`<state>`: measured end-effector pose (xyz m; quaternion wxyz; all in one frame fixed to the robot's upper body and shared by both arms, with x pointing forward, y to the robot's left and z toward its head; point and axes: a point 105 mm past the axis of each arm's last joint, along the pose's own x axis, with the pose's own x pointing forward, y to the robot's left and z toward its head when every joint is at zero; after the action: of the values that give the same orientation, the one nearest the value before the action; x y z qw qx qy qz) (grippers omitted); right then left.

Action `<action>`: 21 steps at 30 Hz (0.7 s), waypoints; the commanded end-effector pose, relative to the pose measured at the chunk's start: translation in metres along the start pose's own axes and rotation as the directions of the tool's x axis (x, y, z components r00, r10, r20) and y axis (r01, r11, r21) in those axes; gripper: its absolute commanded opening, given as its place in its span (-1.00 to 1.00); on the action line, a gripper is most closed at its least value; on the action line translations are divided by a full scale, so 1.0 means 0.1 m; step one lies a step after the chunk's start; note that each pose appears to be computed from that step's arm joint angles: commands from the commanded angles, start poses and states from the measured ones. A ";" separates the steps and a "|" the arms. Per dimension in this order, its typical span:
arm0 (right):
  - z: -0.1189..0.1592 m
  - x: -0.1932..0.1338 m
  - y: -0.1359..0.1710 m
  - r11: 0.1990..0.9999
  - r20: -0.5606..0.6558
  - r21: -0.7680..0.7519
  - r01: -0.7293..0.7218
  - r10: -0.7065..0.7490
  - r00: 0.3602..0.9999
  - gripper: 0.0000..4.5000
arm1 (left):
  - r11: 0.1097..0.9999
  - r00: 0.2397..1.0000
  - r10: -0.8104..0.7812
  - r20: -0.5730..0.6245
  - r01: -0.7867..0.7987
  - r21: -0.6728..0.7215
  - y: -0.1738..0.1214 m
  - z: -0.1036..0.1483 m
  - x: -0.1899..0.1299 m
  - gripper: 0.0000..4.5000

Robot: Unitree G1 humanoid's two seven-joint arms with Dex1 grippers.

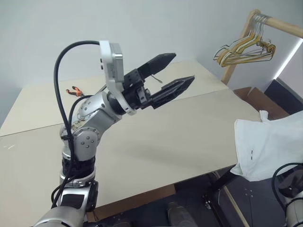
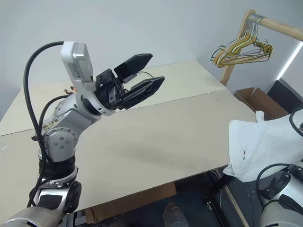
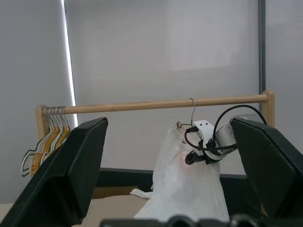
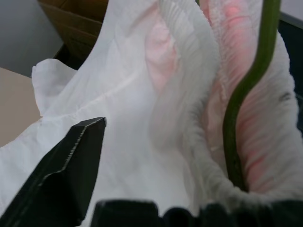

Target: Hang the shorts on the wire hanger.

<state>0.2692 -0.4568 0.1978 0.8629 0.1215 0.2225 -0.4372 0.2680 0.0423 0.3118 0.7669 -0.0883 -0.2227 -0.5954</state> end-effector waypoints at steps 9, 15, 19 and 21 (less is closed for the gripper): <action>0.68 -0.46 0.00 0.981 0.538 -0.068 0.181 -0.117 0.835 0.99 | 0.999 0.999 -0.031 0.014 0.031 0.021 -0.02 0.05 -0.02 1.00; 0.93 -1.00 0.11 0.955 0.858 0.011 0.295 -0.161 0.488 0.99 | 1.000 1.000 -0.012 -0.008 0.012 0.027 0.03 0.03 -0.08 1.00; 0.92 -1.41 0.56 0.982 0.960 -0.099 0.163 0.051 0.275 0.99 | 0.997 0.998 0.041 -0.038 -0.038 0.062 0.13 0.00 -0.16 1.00; 0.75 -1.52 0.98 0.940 0.906 -0.319 -0.121 0.340 0.253 0.99 | 0.985 0.995 0.090 -0.042 -0.083 0.148 0.20 -0.03 -0.27 1.00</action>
<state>0.2803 -0.3621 0.3317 0.8494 -0.2246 -0.2708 -0.3935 0.2806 0.0580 0.2955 0.7905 -0.0584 -0.2071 -0.5734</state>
